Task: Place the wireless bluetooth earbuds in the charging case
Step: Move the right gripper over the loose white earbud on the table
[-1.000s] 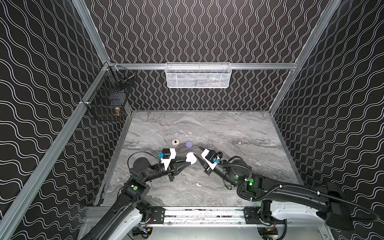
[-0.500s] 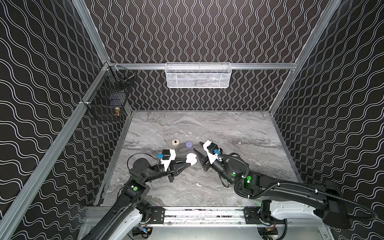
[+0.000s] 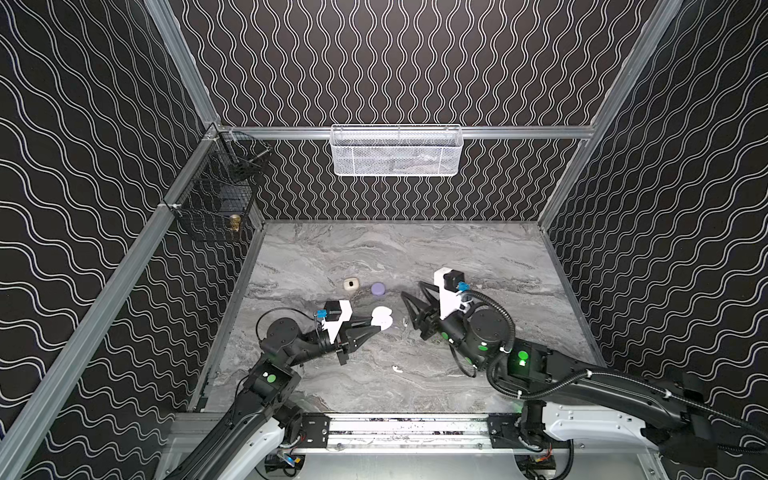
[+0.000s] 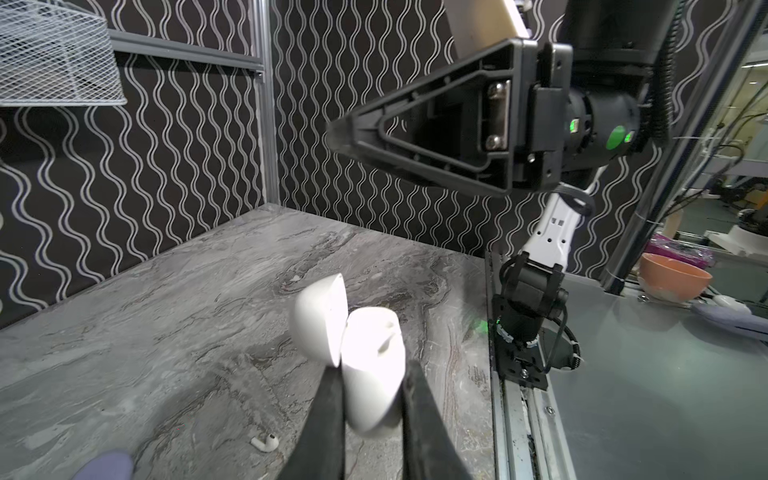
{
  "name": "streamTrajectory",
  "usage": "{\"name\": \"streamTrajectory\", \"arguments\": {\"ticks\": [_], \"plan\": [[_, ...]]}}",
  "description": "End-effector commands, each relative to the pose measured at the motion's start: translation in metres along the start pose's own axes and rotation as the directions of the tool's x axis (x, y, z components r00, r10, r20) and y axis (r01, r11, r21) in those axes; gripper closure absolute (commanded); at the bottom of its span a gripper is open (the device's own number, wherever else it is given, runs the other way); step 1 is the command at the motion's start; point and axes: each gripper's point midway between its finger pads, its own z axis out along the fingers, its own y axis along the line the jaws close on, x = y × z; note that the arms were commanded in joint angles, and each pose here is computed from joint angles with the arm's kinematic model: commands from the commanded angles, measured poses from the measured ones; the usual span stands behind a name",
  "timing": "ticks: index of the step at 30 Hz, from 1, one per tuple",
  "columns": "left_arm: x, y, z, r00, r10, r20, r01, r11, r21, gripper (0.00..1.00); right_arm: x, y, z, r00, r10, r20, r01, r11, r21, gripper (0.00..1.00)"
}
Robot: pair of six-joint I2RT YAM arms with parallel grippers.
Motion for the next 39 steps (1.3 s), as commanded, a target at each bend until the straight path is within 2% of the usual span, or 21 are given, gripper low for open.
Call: {"name": "streamTrajectory", "arguments": {"ticks": [1,5,10,17,20,27,33,34,39], "plan": [[0.002,0.015,0.000,1.000,-0.003,-0.017,0.001,0.996,-0.086,1.00,0.032,-0.045,-0.012,0.987,0.117,-0.105,-0.093,0.972,0.216,0.46],[0.010,0.022,0.000,0.999,-0.025,-0.042,0.020,0.992,-0.122,1.00,0.076,-0.071,-0.013,0.950,0.176,-0.260,-0.083,0.939,0.333,0.46],[0.016,0.027,-0.002,0.996,-0.053,-0.073,0.041,0.987,-0.157,1.00,0.145,-0.092,0.001,0.847,0.262,-0.462,-0.062,0.912,0.404,0.47],[0.017,0.032,-0.008,0.996,-0.050,-0.078,0.033,0.978,-0.207,1.00,0.207,-0.108,0.034,0.766,0.240,-0.596,0.060,0.897,0.437,0.48],[0.020,0.037,-0.010,0.994,-0.056,-0.090,0.034,0.971,-0.235,1.00,0.232,-0.114,0.046,0.710,0.233,-0.665,0.129,0.885,0.447,0.48],[0.017,0.033,-0.010,0.995,-0.055,-0.080,0.036,0.975,-0.220,1.00,0.263,-0.117,0.075,0.645,0.236,-0.727,0.180,0.878,0.444,0.46],[0.015,0.031,-0.013,0.996,-0.049,-0.072,0.032,0.974,-0.224,1.00,0.282,-0.123,0.088,0.610,0.238,-0.756,0.212,0.870,0.445,0.44],[0.015,0.031,-0.013,0.996,-0.049,-0.071,0.031,0.974,-0.226,1.00,0.293,-0.129,0.087,0.589,0.240,-0.772,0.240,0.860,0.451,0.45],[0.014,0.030,-0.014,0.997,-0.050,-0.065,0.034,0.974,-0.222,1.00,0.299,-0.143,0.079,0.578,0.252,-0.776,0.286,0.829,0.481,0.49]]}}
